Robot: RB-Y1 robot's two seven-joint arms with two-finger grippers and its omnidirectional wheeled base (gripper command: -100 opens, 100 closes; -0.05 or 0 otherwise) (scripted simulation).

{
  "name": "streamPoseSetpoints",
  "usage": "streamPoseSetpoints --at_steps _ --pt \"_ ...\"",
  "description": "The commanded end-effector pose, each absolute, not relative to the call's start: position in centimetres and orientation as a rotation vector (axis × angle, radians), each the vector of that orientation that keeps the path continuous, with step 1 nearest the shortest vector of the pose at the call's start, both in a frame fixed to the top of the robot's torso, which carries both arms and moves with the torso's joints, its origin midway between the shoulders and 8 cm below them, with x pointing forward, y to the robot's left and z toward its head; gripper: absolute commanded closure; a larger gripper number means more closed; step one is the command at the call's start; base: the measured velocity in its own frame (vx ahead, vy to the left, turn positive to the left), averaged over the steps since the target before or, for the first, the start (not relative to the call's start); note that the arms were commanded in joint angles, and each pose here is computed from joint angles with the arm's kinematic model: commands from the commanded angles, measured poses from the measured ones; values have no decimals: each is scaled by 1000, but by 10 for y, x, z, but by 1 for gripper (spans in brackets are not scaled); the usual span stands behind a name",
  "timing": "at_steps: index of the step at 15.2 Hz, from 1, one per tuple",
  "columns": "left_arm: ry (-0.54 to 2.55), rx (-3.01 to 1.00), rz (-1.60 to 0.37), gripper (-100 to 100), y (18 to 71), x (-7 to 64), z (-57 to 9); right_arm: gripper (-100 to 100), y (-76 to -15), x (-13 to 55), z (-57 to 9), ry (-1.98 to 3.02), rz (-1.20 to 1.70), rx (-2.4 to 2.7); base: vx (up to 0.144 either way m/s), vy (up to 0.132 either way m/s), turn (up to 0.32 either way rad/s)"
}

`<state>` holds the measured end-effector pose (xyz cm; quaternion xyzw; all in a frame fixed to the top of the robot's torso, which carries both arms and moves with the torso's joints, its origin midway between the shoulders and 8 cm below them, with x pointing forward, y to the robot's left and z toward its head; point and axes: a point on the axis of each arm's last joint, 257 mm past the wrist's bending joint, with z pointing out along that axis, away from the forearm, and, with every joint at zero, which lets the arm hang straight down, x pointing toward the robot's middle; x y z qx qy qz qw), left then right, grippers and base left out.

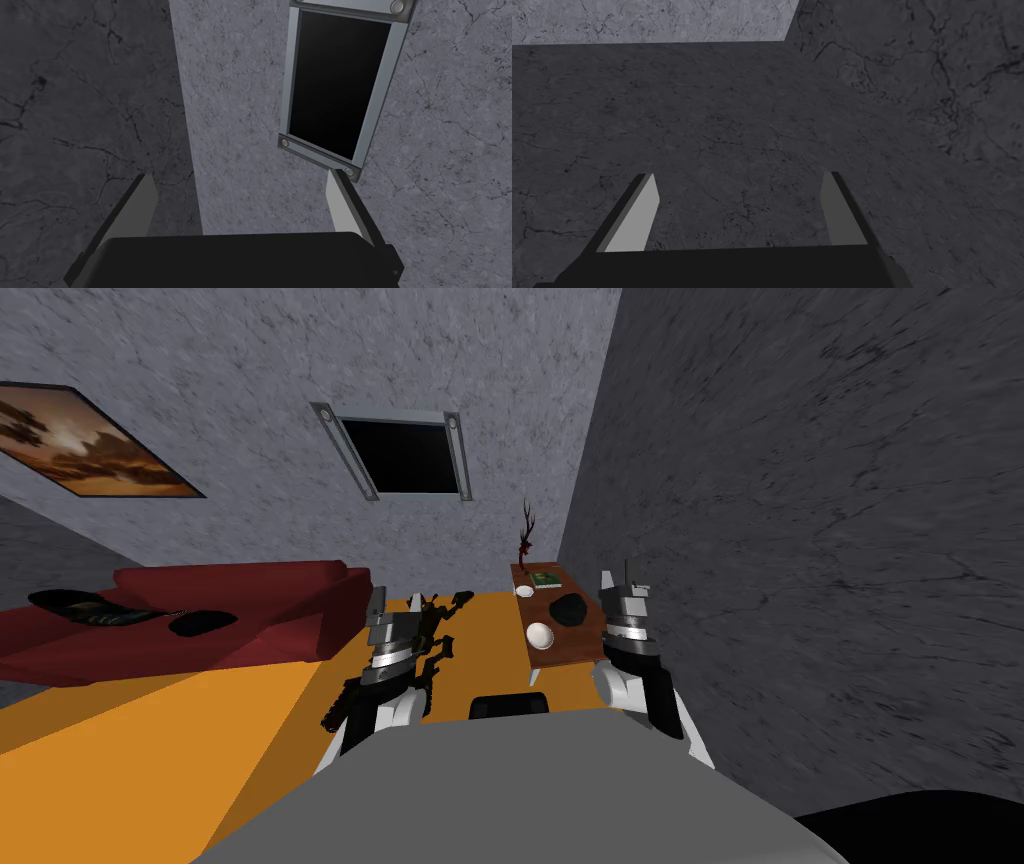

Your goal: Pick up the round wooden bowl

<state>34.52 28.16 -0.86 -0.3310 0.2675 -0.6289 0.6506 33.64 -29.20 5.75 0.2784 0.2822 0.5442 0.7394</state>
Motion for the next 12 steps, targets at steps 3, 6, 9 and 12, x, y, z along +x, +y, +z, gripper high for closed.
streamPoseSetpoints --at_steps 3,6,9,12 --pt "608 -752 -1429 0 282 345 -9 -100 -279 351 38 731 1169 570 -6 22 50" --pt "608 -752 -1429 0 282 345 -9 -100 -271 364 15 820 1138 551 -7 49 83" --pt "608 -752 -1429 0 282 345 -9 -100 -264 379 -15 925 1094 534 -10 47 59" --pt "608 -752 -1429 0 282 345 -9 -100 -256 392 -50 1037 1039 509 -4 56 110"
